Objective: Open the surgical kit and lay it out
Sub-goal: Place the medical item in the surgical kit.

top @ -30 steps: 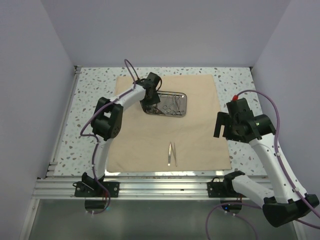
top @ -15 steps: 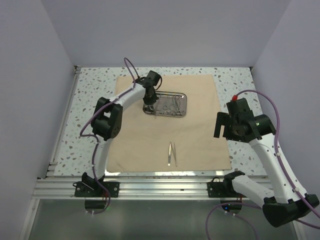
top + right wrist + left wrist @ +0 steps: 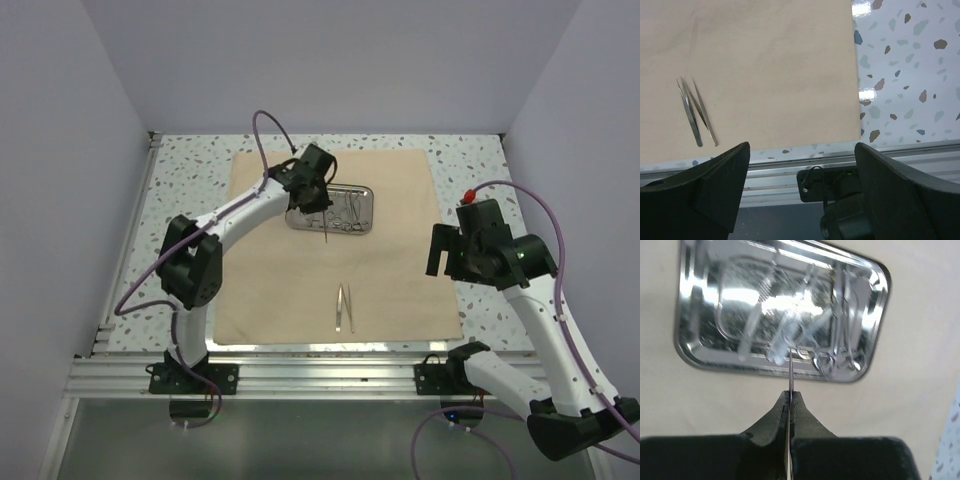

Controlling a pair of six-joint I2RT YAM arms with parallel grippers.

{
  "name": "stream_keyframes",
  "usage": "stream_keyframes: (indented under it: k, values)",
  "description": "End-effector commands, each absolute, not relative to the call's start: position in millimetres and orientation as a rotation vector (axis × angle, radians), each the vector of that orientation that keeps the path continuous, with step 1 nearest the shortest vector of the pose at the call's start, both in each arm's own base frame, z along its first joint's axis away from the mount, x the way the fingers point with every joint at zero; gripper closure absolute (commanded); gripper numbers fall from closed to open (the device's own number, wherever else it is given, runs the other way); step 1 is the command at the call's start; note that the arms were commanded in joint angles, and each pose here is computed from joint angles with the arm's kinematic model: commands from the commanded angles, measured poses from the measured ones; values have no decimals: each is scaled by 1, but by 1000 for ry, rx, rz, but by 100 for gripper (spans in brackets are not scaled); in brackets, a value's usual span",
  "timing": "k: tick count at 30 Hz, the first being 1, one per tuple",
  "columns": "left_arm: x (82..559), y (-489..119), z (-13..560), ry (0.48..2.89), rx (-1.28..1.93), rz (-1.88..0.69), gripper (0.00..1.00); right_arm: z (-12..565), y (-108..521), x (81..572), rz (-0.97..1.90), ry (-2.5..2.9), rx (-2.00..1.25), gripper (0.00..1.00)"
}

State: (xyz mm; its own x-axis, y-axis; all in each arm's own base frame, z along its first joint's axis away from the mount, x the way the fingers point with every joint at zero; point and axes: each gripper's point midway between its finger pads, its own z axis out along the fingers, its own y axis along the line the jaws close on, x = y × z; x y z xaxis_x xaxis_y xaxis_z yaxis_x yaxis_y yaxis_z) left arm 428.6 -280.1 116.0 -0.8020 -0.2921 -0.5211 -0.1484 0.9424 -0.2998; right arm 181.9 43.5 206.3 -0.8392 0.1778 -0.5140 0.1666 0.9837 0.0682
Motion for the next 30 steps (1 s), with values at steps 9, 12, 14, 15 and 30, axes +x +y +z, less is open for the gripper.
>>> stream_keyframes:
  k: [9, 12, 14, 15, 30]
  values:
    - [296, -348, 92, 2641, -105, -520, 100, 218, 44, 180, 81, 2495, 227, 10]
    - [276, -356, 79, 2665, -99, -532, 100, 210, 44, 171, 85, 2515, 200, 10]
    - [266, -360, 72, 2677, -88, -518, 100, 210, 49, 170, 123, 2522, 191, 10]
    - [263, -361, 69, 2684, -86, -516, 100, 207, 50, 170, 128, 2533, 201, 10]
    - [259, -358, 85, 2679, -16, -402, 36, 203, 46, 176, 66, 2556, 215, 10]
